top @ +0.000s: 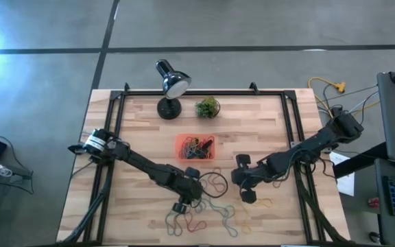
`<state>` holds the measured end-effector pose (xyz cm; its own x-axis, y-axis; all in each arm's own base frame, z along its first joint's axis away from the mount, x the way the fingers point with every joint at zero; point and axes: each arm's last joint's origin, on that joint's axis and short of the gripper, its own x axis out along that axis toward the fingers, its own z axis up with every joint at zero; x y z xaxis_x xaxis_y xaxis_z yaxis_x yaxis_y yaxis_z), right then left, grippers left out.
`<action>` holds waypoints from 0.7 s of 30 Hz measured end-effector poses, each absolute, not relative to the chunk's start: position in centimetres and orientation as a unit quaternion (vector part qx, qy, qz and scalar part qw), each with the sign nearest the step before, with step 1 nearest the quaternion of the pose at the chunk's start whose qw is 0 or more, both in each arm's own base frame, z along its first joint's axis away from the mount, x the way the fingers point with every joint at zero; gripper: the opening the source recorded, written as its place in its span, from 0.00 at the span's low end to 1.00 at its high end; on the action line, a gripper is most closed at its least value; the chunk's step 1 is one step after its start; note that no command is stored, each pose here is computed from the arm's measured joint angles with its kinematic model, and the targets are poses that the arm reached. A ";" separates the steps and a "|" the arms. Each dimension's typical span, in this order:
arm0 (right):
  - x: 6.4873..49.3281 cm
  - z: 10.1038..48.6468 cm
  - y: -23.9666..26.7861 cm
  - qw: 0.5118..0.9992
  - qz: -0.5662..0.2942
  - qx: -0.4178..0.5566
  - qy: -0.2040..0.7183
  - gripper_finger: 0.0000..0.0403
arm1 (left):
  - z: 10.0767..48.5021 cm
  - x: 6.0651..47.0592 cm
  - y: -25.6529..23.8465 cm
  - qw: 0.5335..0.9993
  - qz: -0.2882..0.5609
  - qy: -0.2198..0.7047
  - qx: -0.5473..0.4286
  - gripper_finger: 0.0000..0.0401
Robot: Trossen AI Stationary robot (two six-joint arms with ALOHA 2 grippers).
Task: Pick and place rubber bands into bin
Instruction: Put the blue rubberband into the orange bin
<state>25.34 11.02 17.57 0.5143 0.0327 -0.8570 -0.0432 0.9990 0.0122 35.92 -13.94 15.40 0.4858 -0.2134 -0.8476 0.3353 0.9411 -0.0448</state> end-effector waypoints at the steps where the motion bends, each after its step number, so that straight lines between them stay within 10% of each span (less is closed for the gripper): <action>1: 25.3 17.6 11.0 0.870 0.022 -0.005 0.492 0.14 | 15.4 35.9 -13.9 0.860 -0.160 0.480 0.063 0.31; 21: 25.3 17.5 11.0 0.870 0.022 -0.006 0.492 0.14 | 14.0 36.1 -14.1 0.859 -0.167 0.481 0.057 0.11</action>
